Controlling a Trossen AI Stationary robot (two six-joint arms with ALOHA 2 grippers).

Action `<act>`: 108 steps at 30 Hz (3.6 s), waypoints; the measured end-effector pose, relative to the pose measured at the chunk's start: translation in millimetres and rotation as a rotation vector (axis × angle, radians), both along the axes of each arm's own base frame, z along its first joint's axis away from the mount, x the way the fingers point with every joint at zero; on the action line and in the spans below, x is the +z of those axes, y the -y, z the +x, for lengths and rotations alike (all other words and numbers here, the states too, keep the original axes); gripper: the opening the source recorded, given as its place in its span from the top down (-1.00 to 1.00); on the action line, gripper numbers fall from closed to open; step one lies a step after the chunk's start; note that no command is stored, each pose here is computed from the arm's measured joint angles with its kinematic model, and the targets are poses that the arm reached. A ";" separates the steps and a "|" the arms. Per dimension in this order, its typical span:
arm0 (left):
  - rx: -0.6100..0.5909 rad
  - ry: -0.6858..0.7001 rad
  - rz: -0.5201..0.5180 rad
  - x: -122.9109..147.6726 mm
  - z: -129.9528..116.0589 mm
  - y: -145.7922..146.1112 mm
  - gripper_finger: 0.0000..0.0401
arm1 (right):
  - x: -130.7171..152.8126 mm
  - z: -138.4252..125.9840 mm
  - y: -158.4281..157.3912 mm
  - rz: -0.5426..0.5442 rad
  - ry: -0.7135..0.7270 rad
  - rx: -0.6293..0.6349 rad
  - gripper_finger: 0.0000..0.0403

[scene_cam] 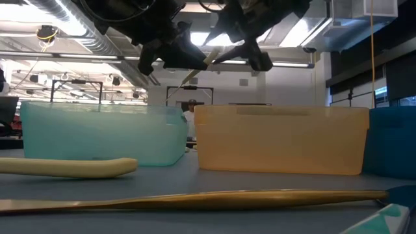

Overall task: Sort silverware by color (type)
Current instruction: Put the yellow knife into the blue bin

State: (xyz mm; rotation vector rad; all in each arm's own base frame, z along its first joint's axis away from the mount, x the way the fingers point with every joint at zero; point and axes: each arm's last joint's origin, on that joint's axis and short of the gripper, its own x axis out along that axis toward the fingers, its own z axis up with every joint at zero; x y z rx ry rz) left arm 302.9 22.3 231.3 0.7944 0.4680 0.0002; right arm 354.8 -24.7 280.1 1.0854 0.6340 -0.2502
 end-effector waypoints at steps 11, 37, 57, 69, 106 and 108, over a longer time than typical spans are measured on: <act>0.000 0.000 0.000 0.0 0.0 0.0 0.61 | 0.0 0.0 0.3 -0.004 0.000 -0.006 0.34; 0.029 -0.002 0.014 0.0 -0.2 -1.0 0.61 | -1.6 -0.9 2.3 -0.038 -0.019 -0.057 0.73; 0.032 0.009 0.012 0.9 0.2 -1.0 0.39 | -1.3 -0.4 2.3 -0.060 -0.013 -0.037 0.93; 0.106 0.000 0.044 0.4 -0.6 -3.3 0.24 | -2.0 -0.9 2.9 -0.073 -0.023 -0.049 0.93; 0.204 0.085 0.062 25.5 -15.1 -5.3 0.23 | 15.5 -35.3 14.8 -0.116 -0.139 -0.113 0.94; 0.207 0.101 0.053 29.1 -17.0 -5.1 0.23 | 17.3 -40.6 14.8 -0.123 -0.162 -0.122 0.94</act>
